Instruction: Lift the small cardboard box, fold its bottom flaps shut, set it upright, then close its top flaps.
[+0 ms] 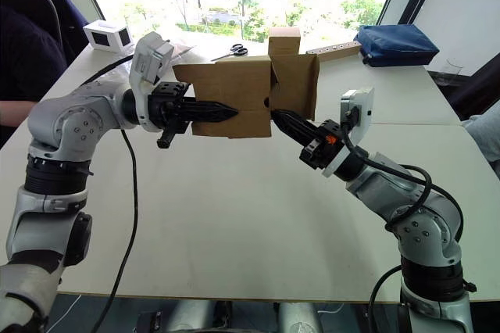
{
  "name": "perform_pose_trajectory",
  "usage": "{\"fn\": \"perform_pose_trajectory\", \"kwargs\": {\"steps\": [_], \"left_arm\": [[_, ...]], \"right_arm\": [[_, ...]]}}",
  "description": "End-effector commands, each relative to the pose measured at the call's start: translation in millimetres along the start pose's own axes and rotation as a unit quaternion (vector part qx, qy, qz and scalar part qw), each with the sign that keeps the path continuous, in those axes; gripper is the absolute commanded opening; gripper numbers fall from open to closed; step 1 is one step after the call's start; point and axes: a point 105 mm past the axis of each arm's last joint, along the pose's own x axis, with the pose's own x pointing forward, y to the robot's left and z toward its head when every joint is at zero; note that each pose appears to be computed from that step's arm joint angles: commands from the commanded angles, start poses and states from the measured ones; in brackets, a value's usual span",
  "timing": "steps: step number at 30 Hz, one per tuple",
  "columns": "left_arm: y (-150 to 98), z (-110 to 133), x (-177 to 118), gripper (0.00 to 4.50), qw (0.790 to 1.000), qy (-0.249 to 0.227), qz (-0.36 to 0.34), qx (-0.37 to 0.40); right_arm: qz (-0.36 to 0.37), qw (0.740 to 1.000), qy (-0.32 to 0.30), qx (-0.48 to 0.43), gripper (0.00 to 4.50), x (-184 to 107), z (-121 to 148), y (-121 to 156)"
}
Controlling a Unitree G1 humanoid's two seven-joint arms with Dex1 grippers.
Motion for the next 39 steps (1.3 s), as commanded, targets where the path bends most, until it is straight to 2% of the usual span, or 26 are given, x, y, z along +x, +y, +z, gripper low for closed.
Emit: {"fn": "perform_pose_trajectory", "kwargs": {"steps": [1,7,12,21,25,30,34,36,39], "left_arm": [[-3,8,1,0.00,1.000,-0.002,-0.006,0.023],[-7,12,6,0.00,0.999,-0.005,-0.024,0.031],[-10,11,5,0.00,0.999,0.003,-0.034,0.035],[5,13,-4,0.00,0.999,0.000,0.009,0.046],[7,11,-7,0.00,0.999,0.004,0.011,0.046],[9,12,-8,0.00,0.999,0.004,0.010,0.047],[8,16,-7,0.00,0.999,-0.004,0.005,0.049],[6,18,-6,0.00,0.999,-0.008,0.000,0.049],[1,20,-4,0.00,0.999,-0.011,-0.013,0.048]], "right_arm": [[0.034,0.999,-0.012,-0.009,0.04,2,8,16],[0.060,0.998,0.008,-0.001,0.04,8,0,20],[0.068,0.998,0.010,-0.011,0.04,13,2,18],[0.056,0.998,0.022,-0.035,0.04,-2,12,17],[0.040,0.997,0.037,-0.053,0.04,-18,21,16],[0.029,0.997,0.027,-0.070,0.04,-33,54,13],[-0.028,0.998,-0.035,-0.052,0.04,-49,79,-14],[-0.068,0.995,-0.057,-0.045,0.04,-56,81,-35],[-0.120,0.990,-0.056,-0.056,0.04,-58,71,-65]]}}
